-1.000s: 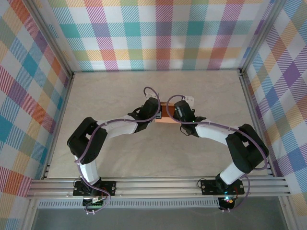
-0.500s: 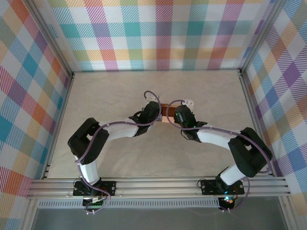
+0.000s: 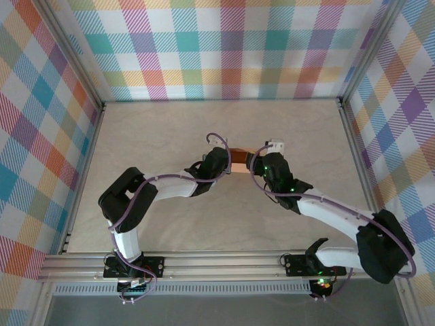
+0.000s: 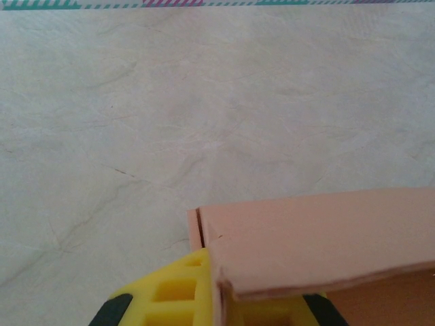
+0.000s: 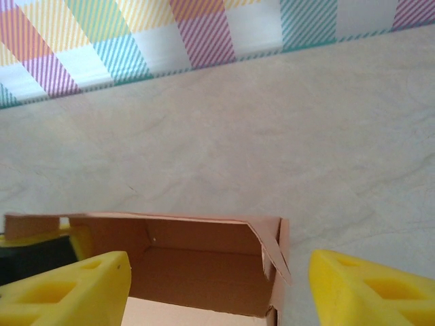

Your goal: Fold the paper box

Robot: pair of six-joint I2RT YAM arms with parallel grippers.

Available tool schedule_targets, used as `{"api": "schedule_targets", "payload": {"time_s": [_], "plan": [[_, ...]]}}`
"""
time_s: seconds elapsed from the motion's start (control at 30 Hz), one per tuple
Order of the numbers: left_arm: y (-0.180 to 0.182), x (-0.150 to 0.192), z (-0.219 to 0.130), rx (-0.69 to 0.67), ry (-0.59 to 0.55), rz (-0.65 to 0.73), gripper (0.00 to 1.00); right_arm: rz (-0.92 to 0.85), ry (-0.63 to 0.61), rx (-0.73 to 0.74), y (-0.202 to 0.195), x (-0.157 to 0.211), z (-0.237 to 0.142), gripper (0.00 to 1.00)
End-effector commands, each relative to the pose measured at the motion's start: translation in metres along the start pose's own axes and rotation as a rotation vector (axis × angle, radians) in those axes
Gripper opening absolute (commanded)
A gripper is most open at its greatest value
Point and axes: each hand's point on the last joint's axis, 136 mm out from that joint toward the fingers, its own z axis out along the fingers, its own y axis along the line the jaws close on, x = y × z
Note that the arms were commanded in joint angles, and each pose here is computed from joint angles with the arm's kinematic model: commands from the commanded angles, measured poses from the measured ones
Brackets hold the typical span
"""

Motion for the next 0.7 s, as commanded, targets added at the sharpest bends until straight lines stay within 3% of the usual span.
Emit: {"api": "schedule_targets", "payload": {"time_s": [0.0,0.2,0.37,0.67], "plan": [[-0.001,0.017,-0.004,-0.021,0.022,0.069,0.0,0.045,0.057,0.053,-0.011,-0.008,-0.005,0.73],[-0.01,0.019,-0.015,-0.006,-0.01,0.127,0.0,0.314,0.303,-0.009,-0.02,0.012,0.021,0.75],[-0.011,0.027,-0.021,0.006,-0.019,0.139,0.0,0.374,0.391,-0.023,-0.021,0.033,0.035,0.74],[-0.022,0.035,-0.029,0.053,-0.023,0.219,0.24,0.402,0.465,0.025,-0.035,0.075,0.047,0.73]]}}
